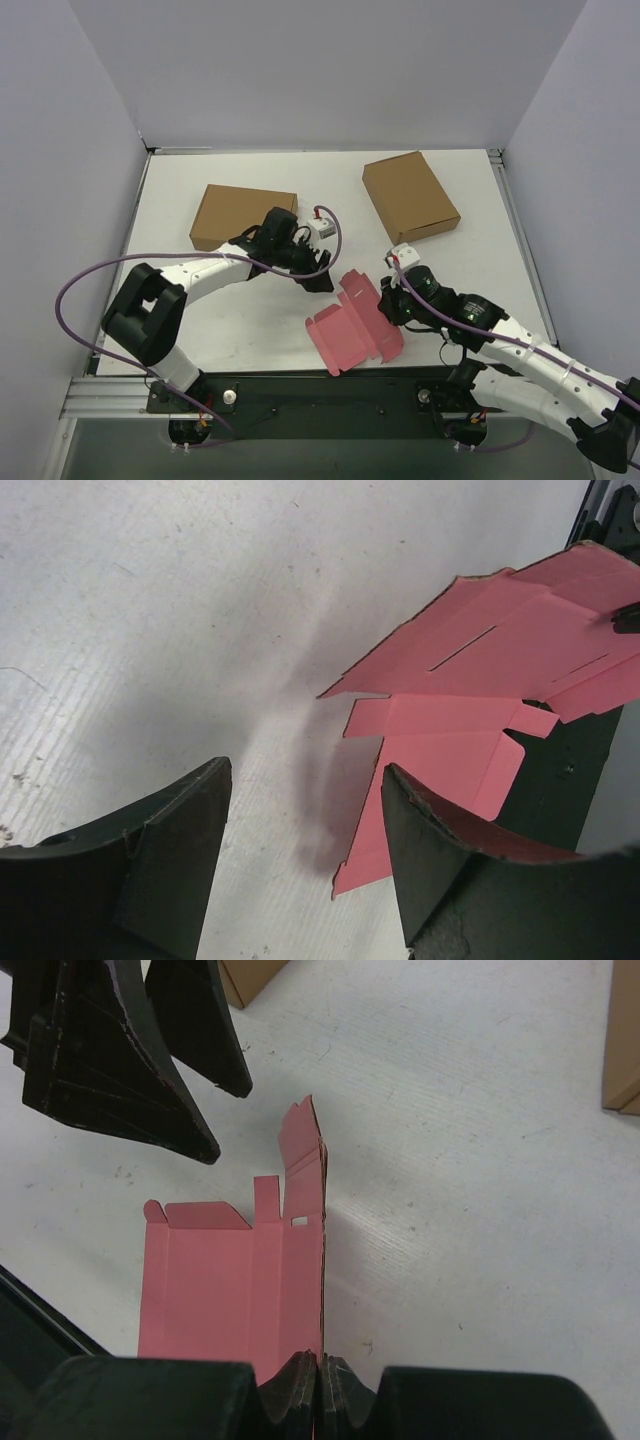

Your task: Fold the paper box

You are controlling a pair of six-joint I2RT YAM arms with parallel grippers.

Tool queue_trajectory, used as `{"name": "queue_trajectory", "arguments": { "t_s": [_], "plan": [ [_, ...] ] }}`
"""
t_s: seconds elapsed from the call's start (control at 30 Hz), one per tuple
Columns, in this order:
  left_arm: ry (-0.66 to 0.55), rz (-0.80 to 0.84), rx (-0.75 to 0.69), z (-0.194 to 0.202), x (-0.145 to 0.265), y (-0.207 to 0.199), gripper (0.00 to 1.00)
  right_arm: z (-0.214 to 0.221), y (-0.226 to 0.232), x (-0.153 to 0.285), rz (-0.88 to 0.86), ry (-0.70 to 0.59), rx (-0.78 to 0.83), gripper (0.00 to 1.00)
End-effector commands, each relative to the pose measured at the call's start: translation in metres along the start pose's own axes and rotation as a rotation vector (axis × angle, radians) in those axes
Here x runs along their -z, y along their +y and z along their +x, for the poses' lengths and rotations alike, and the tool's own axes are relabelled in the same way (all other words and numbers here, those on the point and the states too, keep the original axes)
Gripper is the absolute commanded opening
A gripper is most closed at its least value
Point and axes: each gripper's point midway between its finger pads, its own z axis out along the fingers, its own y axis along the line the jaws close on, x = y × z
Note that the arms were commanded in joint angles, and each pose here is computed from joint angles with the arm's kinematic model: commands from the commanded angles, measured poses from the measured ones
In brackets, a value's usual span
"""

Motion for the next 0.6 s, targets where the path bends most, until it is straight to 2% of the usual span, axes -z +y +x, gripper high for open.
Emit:
{"name": "queue_trajectory", "arguments": {
  "t_s": [0.0,0.57],
  "plan": [
    [-0.008,0.091,-0.024,-0.005,-0.011,-0.022,0.71,-0.007,0.005,-0.002,-0.026,-0.033,-0.029,0.0],
    [0.037,0.118,-0.009,0.007,-0.025,-0.033,0.67,-0.013,0.01,-0.004,-0.051,-0.032,-0.035,0.0]
  ]
}}
